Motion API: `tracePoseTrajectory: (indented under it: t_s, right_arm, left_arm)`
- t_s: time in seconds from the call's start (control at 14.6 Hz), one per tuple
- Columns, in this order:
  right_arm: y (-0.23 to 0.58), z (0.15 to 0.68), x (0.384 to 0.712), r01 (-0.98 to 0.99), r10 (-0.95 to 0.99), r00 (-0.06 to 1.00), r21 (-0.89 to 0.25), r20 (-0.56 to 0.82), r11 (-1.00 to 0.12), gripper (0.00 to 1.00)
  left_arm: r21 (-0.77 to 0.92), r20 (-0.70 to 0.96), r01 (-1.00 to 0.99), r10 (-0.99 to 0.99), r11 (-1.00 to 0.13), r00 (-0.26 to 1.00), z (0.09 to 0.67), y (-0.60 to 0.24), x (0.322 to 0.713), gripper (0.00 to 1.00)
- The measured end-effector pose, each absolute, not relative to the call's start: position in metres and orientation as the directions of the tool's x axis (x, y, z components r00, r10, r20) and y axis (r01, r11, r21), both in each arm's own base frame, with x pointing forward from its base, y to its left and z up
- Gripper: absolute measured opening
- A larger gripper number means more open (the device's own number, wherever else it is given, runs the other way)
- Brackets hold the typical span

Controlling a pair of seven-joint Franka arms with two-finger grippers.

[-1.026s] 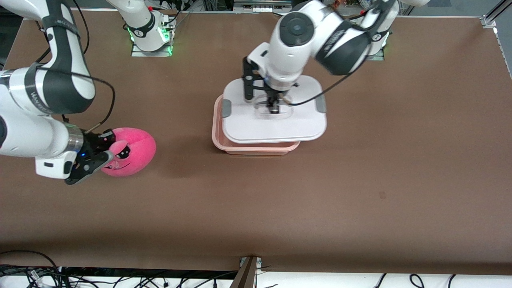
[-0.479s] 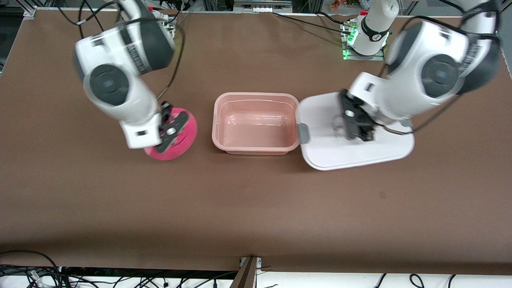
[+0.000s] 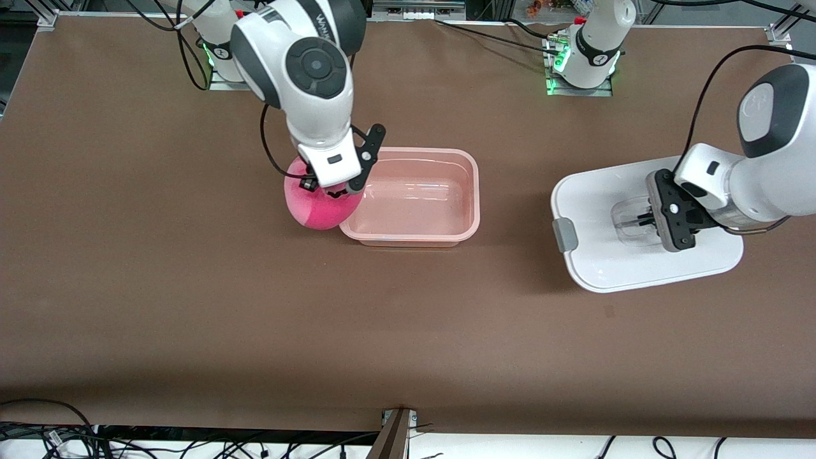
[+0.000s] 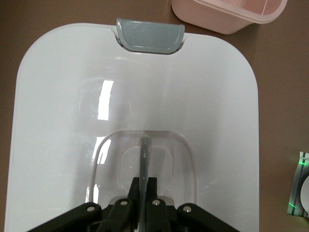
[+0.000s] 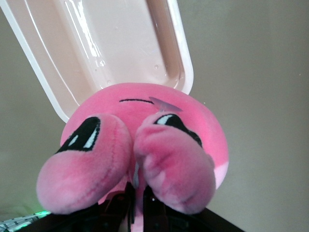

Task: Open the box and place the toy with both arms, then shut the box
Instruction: 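Lower the pink toy into the pink tub and open the right gripper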

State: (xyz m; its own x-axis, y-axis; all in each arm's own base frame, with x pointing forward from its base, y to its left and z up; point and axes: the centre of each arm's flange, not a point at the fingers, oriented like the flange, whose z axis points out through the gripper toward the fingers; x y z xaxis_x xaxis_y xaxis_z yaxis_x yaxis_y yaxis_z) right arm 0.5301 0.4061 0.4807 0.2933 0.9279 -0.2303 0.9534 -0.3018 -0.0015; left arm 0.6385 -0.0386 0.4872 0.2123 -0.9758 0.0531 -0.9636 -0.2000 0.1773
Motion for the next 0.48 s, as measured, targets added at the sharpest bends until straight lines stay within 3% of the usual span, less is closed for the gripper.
tracePoseTrajectory:
  t_s: [0.48]
  right_arm:
    - [0.455,0.428,0.508,0.981,0.937,0.189,0.009,-0.294,-0.195,0.08]
  left_arm:
    - [0.197,0.045,-0.964,-0.981,-0.177,0.189,0.472,-0.029,0.642,0.07]
